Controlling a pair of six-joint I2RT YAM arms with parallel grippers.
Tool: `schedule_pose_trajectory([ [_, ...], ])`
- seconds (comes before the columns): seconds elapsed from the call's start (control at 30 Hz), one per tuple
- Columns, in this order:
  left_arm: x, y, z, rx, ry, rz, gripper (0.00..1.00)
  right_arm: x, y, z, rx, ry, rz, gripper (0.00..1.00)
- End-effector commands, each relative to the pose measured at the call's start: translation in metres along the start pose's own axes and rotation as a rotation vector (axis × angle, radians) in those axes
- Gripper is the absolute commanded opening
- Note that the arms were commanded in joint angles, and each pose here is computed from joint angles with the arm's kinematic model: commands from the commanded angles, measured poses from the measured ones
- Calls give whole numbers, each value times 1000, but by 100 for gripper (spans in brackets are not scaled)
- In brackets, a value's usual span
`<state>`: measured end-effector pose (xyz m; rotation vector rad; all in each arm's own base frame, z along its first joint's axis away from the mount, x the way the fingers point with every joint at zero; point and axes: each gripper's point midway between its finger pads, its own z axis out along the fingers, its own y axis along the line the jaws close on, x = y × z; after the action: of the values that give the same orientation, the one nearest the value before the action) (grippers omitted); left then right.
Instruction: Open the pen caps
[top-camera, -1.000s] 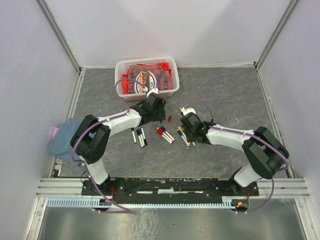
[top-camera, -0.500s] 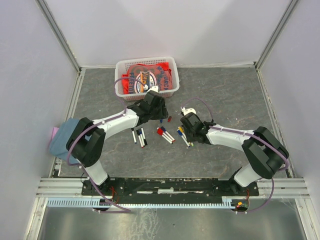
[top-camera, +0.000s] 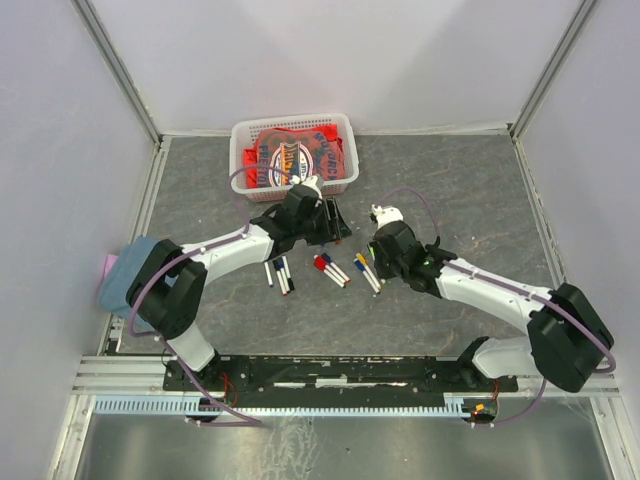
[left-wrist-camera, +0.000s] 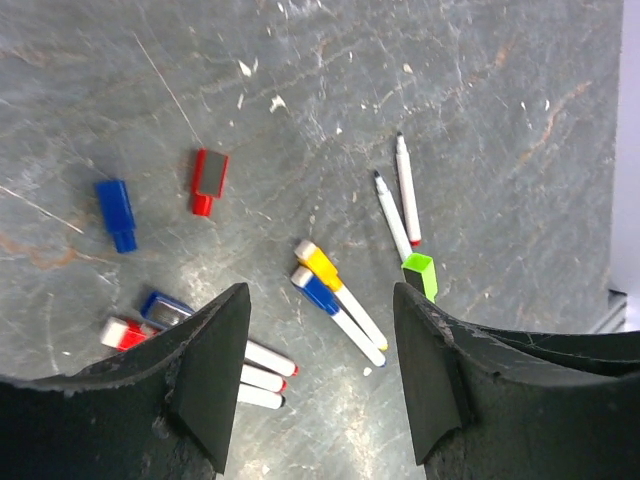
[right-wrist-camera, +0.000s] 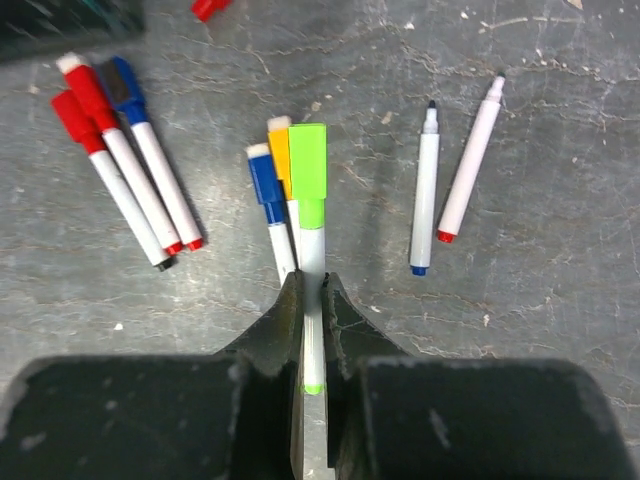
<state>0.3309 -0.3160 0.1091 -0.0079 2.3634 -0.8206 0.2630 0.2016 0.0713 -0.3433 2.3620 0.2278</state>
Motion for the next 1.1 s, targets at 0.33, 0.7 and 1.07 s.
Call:
schedule_pose_trajectory([
  [0.33, 10, -50, -4, 263, 56, -157, 66, -29, 39, -16, -217, -127, 59, 1],
  [0.7, 23, -48, 1, 288, 94, -189, 65, -41, 55, -21, -295, -154, 88, 1],
  [1.07, 28, -49, 1, 311, 109, -201, 58, -43, 61, -20, -322, -166, 105, 1],
])
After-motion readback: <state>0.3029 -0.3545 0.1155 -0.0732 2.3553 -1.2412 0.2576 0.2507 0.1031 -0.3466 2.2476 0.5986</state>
